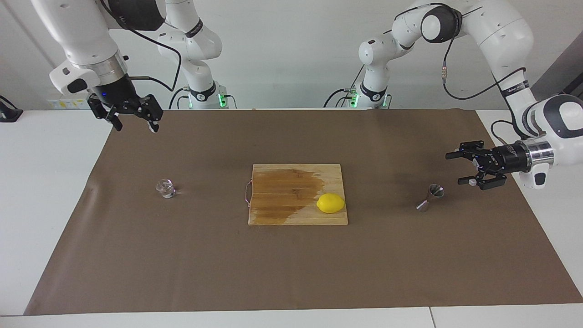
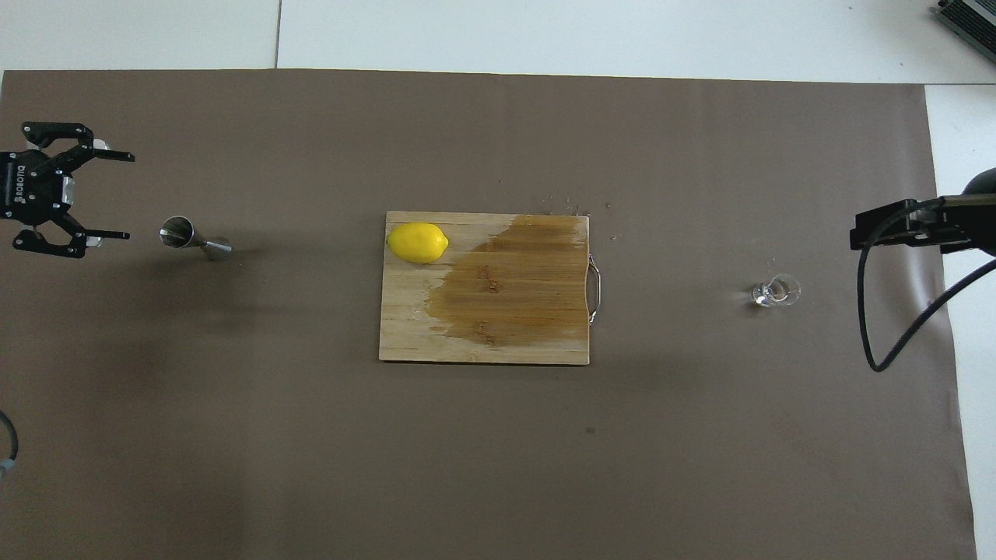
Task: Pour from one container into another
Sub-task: 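Open the left gripper and move it toward the small metal cup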
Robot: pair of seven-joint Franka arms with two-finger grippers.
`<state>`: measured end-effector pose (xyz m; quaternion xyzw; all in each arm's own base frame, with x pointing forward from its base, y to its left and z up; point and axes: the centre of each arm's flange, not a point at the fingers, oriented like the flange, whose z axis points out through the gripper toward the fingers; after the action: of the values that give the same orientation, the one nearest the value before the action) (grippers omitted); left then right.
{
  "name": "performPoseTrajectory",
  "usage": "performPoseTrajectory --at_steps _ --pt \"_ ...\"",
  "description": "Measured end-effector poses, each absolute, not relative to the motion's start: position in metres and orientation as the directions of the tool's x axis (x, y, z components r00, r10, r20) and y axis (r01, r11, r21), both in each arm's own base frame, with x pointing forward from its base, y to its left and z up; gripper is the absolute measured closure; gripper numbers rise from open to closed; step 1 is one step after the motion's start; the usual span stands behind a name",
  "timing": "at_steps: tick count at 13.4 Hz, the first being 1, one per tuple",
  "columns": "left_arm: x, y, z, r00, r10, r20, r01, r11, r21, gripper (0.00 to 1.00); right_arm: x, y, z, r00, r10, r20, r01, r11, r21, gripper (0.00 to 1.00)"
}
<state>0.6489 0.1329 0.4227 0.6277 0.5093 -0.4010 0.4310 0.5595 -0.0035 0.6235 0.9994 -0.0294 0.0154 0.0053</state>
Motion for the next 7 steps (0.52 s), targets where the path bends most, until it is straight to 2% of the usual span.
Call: performPoseTrajectory --at_steps 7 --pt "0.642 0.146 0.379 0.068 0.214 -0.974 0.997 -0.044 0.060 0.00 0.560 -0.004 0.623 0.998 -0.059 0.031 -0.059 -0.998 0.010 0.00"
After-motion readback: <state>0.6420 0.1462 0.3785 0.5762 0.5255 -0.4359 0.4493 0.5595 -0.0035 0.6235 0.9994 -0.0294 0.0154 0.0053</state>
